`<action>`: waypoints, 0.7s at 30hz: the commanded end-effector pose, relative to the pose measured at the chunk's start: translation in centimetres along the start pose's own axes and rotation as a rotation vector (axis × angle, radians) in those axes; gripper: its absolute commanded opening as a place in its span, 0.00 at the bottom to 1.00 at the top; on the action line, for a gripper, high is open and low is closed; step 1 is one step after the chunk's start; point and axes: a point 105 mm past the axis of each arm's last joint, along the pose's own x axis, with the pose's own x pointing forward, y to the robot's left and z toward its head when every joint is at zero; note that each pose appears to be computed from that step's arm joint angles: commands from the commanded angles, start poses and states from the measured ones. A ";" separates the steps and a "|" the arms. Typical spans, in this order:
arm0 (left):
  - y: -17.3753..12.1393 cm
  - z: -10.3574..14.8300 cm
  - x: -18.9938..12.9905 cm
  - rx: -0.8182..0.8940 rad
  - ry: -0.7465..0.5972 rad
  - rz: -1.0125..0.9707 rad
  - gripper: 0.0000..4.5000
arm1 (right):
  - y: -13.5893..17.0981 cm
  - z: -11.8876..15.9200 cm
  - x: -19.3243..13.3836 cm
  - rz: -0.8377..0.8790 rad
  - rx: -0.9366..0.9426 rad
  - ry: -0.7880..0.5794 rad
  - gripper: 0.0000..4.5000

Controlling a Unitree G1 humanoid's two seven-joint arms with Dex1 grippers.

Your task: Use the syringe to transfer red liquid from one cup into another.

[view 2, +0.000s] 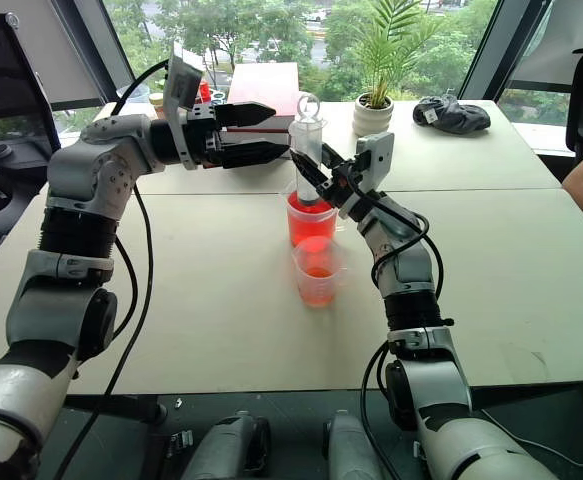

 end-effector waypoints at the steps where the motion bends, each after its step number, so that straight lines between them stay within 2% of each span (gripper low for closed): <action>1: 0.8 2.0 1.5 0.060 -0.052 0.023 1.00 | 0.6 1.0 0.1 0.024 -0.039 -0.035 0.31; 9: 1.7 2.2 3.5 0.049 -0.088 0.037 1.00 | 1.1 0.8 0.1 0.042 -0.059 -0.020 0.31; 12: 1.8 1.7 3.9 0.045 -0.073 0.033 0.81 | 1.2 0.9 0.1 0.043 -0.063 -0.020 0.31; 18: 1.6 0.7 4.1 0.041 -0.046 0.014 0.09 | 1.2 1.3 0.1 0.046 -0.074 -0.024 0.31; 19: 1.6 0.7 4.2 0.042 -0.047 0.013 0.01 | 1.2 1.3 0.2 0.046 -0.075 -0.025 0.31; 21: 1.8 1.1 4.2 0.047 -0.057 0.027 0.01 | 1.1 1.5 0.2 0.046 -0.077 -0.025 0.31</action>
